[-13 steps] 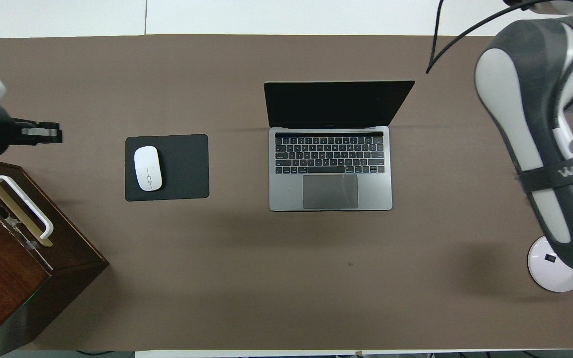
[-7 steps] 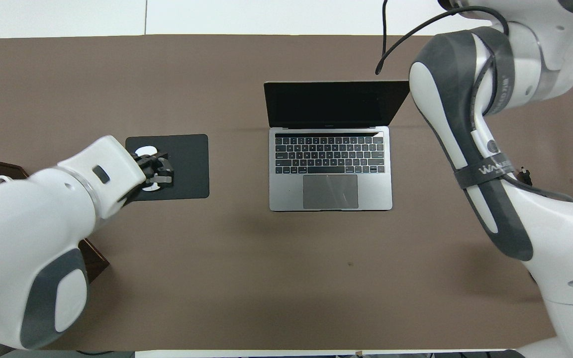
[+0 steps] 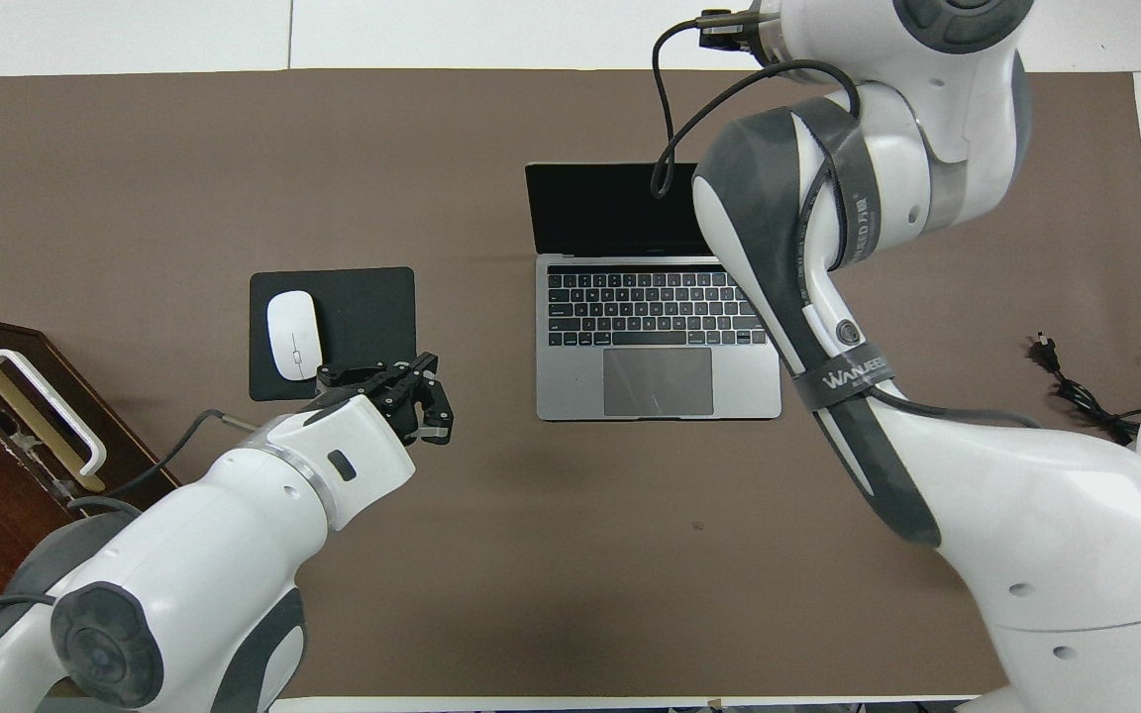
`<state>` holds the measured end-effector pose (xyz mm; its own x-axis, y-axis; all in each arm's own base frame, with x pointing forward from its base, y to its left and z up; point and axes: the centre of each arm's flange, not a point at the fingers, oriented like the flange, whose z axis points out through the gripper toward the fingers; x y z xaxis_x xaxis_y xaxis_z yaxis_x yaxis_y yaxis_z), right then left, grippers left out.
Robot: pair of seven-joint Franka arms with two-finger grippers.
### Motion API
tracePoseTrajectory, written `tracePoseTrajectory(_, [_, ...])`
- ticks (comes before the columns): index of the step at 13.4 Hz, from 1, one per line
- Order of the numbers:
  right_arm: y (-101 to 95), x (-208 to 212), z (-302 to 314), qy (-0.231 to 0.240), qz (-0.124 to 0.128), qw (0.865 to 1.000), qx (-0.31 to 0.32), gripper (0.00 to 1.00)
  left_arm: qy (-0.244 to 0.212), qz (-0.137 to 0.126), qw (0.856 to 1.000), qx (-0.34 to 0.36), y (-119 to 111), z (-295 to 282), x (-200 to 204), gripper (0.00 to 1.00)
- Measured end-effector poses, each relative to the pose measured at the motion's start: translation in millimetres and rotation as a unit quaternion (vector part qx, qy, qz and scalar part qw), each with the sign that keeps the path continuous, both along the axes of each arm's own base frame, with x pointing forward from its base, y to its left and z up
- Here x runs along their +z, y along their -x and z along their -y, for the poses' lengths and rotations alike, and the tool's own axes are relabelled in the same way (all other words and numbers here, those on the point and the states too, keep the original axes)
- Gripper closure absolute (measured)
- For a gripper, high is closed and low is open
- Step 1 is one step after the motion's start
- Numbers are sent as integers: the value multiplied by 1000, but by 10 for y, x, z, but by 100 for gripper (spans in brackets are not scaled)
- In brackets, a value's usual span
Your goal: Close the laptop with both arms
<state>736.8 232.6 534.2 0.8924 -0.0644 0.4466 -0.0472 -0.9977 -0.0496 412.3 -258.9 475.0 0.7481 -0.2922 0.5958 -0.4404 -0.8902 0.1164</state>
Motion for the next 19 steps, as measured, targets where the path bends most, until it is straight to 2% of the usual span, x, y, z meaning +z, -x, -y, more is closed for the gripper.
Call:
tracePoseTrajectory(3, [77,-114,-293,-3,-10,1000,-6,99,9,22,999,-25,49,321,-411,99])
tracePoseTrajectory(6, [128,-160,-456,-8,-16,1000,3,99,12,32,999,-39,54,533,-823,99])
tracePoseTrajectory(8, [177,-184,-550,-15,-29,999,7,99,9,34,998,-49,70,619,-1025,99])
tracePoseTrajectory(12, [235,-276,-653,-14,-51,999,11,99,-2,49,996,-77,107,713,-1194,99])
tracePoseTrajectory(15, [220,-304,-623,-27,-59,998,6,99,-4,54,995,-82,116,757,-1375,99])
tracePoseTrajectory(19, [160,-368,-480,-20,-65,998,-5,99,-8,54,995,-88,146,811,-1625,99])
